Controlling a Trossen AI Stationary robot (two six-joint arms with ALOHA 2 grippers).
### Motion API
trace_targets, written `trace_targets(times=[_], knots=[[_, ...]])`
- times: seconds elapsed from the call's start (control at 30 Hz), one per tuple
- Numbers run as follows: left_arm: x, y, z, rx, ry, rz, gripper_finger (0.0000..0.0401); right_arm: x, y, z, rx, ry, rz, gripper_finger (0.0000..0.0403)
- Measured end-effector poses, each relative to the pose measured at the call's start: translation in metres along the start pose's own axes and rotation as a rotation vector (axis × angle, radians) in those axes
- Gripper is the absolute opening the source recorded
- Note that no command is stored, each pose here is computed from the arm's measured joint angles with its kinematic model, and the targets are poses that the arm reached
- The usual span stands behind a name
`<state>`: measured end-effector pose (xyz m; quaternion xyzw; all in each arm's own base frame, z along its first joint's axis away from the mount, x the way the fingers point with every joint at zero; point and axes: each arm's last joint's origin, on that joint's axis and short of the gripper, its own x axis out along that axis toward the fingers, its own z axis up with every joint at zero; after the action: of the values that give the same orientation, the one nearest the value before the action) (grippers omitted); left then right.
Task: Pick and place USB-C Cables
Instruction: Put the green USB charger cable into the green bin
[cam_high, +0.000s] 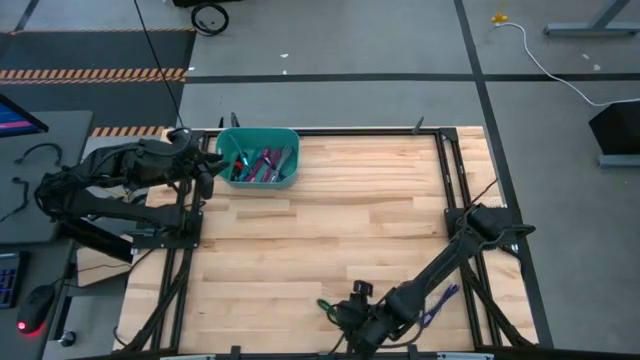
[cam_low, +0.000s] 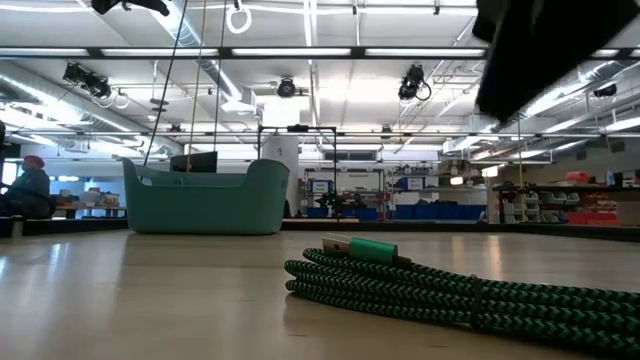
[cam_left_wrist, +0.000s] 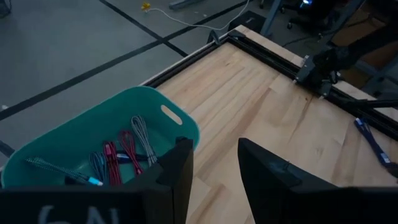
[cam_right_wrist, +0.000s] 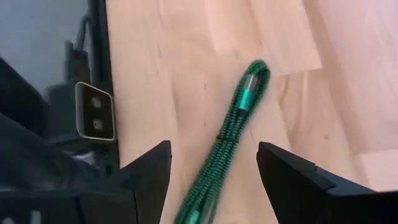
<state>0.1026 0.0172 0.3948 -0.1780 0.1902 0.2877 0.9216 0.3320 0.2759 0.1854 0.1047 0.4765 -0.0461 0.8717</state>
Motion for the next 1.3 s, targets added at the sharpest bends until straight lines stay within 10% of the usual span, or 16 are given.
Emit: trace_targets(times=[0.27, 0.7, 1.0, 1.3], knots=[[0.008, -0.004, -0.001, 0.01, 0.029, 0.015, 0.0133, 0.042, 0.0, -0.016, 0.048, 0.068, -0.026, 0.0212], [0.029, -0.015, 0.0, 0.034, 0.071, 0.042, 0.0133, 0.062, -0.005, -0.037, 0.226, 0.199, -0.126, 0.0025], [0.041, -0.025, 0.006, 0.095, 0.037, 0.035, 0.0133, -0.012, -0.025, -0.007, 0.211, 0.252, -0.126, 0.0016], [0.045, -0.028, 0.01, 0.149, -0.001, 0.034, 0.0133, -0.101, -0.111, 0.072, 0.074, 0.136, -0.062, 0.0016]])
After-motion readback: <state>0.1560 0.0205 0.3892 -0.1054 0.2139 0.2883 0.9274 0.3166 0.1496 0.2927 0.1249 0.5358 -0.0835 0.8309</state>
